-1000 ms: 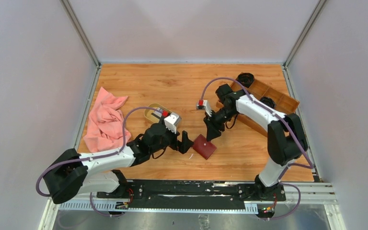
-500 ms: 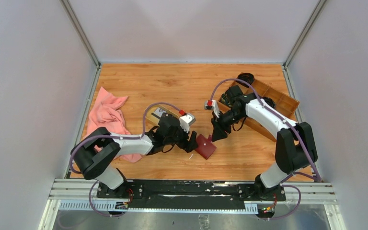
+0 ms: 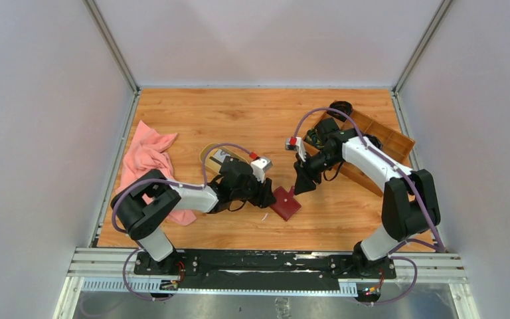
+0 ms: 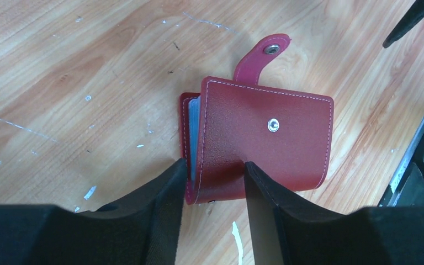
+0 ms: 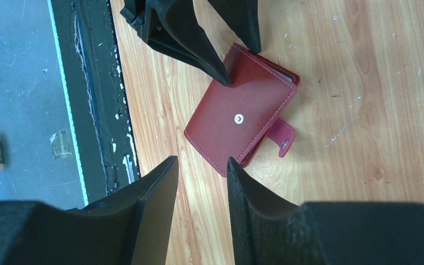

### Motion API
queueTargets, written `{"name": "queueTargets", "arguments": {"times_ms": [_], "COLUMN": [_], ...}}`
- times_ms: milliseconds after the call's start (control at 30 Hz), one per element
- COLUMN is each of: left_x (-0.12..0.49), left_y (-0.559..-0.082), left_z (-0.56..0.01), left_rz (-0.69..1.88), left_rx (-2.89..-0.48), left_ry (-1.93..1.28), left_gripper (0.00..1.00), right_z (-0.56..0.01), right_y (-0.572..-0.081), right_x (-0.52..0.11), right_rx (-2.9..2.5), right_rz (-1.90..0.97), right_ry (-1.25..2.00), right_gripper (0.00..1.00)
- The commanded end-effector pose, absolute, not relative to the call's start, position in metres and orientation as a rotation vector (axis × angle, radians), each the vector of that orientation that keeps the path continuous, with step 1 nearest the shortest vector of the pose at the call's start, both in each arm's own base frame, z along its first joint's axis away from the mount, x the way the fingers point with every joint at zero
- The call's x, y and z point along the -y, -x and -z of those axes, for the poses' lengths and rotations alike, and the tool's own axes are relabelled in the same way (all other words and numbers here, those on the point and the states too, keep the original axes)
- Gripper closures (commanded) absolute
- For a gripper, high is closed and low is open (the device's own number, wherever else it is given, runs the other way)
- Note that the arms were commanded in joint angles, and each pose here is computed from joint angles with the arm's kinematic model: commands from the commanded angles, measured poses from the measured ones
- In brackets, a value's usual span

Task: Put the credit cards into the card holder
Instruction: Close the card holder at the center of the board.

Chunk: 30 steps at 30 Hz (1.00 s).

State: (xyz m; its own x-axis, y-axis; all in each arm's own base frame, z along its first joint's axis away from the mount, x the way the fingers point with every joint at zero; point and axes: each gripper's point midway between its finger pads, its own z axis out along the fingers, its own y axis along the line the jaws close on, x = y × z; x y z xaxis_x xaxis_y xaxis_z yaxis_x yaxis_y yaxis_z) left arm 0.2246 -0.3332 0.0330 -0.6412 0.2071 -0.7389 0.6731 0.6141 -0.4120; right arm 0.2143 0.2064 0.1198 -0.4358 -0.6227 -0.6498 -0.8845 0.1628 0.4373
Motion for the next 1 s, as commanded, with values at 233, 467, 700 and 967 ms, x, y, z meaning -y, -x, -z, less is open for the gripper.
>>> {"name": "queueTargets", "arguments": {"times_ms": [233,467,700,967], "left_x": [0.326,0.327,0.324,0.315], "left_y": [-0.213,-0.194,-0.184,-0.188], "left_z": [-0.021,-0.015,-0.019,-0.051], "left_rz": [1.001,1.003,1.027,1.030], "left_rx": [-2.257,-2.318,-2.328,-2.197], "left_ry": [-0.401,-0.144,-0.023,-0.085], "left_gripper": [0.81,1.00,0.96,0.60], "right_z": [-0.117,-0.112,-0.113,-0.110], "right_y": [-0.222,-0.248,-0.258,-0.258], "right_x": [-0.198,-0.197,-0.209,-0.223], "right_rx": [-2.125,-2.040,-1.753,-1.931], "right_rz": [-1.088,-0.916,-0.911,-1.210], "right_ry": [1.421,1.422,1.598,1.566], "right_gripper": [0.58,0.50,0.41,0.40]}}
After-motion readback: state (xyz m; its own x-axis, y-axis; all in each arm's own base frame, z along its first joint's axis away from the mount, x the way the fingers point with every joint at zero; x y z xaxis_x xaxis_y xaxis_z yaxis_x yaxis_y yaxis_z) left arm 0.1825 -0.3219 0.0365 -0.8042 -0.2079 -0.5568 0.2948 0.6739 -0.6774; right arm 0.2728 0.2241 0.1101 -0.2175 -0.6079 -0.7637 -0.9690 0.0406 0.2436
